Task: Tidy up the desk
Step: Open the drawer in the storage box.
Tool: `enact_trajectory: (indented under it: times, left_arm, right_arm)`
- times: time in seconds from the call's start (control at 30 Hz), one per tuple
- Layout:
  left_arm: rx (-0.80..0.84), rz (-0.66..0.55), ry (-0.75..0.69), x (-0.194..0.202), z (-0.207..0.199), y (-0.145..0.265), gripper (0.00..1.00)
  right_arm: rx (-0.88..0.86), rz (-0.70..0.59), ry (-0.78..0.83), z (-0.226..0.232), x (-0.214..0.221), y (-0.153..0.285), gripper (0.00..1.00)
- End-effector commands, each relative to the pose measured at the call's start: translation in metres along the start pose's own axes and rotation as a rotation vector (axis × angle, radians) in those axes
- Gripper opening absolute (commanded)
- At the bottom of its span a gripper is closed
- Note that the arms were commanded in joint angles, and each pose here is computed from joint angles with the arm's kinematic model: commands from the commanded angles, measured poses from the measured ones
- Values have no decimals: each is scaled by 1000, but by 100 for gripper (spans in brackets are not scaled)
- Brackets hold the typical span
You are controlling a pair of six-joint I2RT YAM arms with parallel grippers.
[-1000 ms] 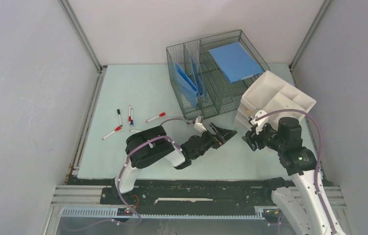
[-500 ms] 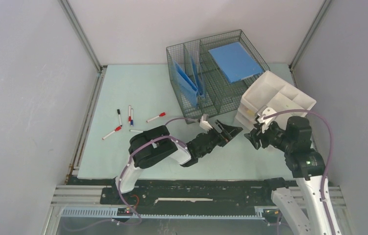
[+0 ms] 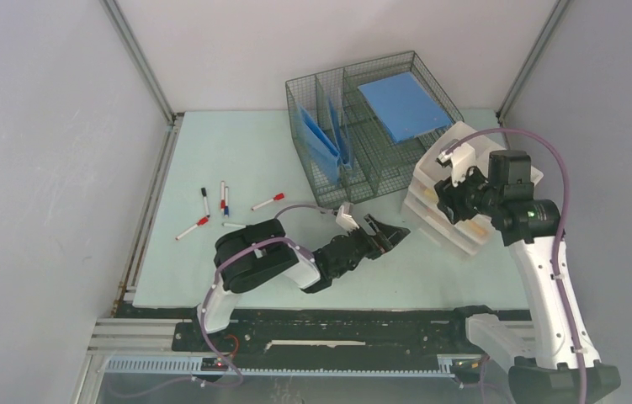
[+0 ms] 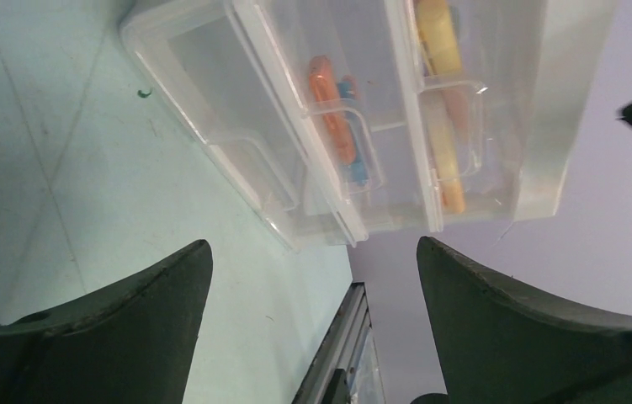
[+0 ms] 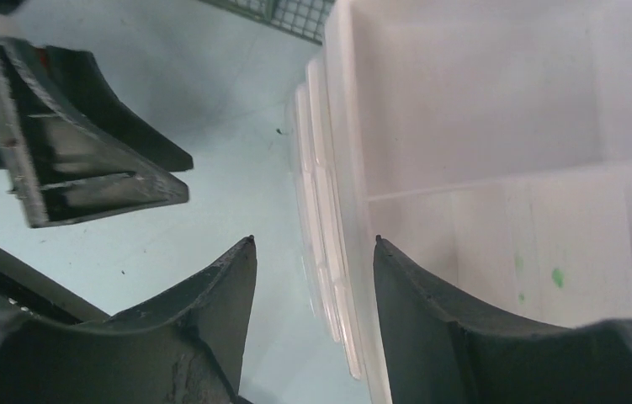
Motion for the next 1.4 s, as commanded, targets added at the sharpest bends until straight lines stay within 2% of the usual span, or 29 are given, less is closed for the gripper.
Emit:
enact_trajectory:
  times: [0.0, 0.27, 0.43, 0.5, 0.63, 0.93, 1.2, 1.37]
  left_arm:
    - [76, -67, -48, -19, -31, 7, 97]
    - [92, -56, -46, -15, -32, 6, 96]
    - [100, -54, -45, -14, -33, 7, 96]
    - [102, -56, -44, -15, -33, 8, 97]
    - [106, -55, -22, -14, -33, 9, 97]
    - [148, -47, 83, -4, -41, 10, 96]
    - [-19, -69, 174, 5, -3, 25, 93]
    - [-1, -66, 177, 7, -6, 20, 91]
  right_arm:
    - [63, 29, 23, -8, 0, 10, 60]
    - [116, 133, 9, -23, 7, -5, 51]
    - [103, 182, -2, -28, 8, -20, 41]
    - [88, 189, -7, -27, 8, -22, 30]
    - [13, 163, -25, -16, 4, -18, 0]
    - [-116, 98, -97, 27, -9, -17, 0]
    - [-163, 36, -140, 39, -24, -11, 0]
    - [-202, 14, -159, 44, -32, -5, 0]
Point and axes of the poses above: each gripper's point midway between its finger pads, its own y axis back along the fingers, its own z axis along the line the jaws close on, x = y × z, the point moved 6 cm from there along y, back along the fingers, and after that the axes turned 13 degrees about -y, right-handed, at the moved point
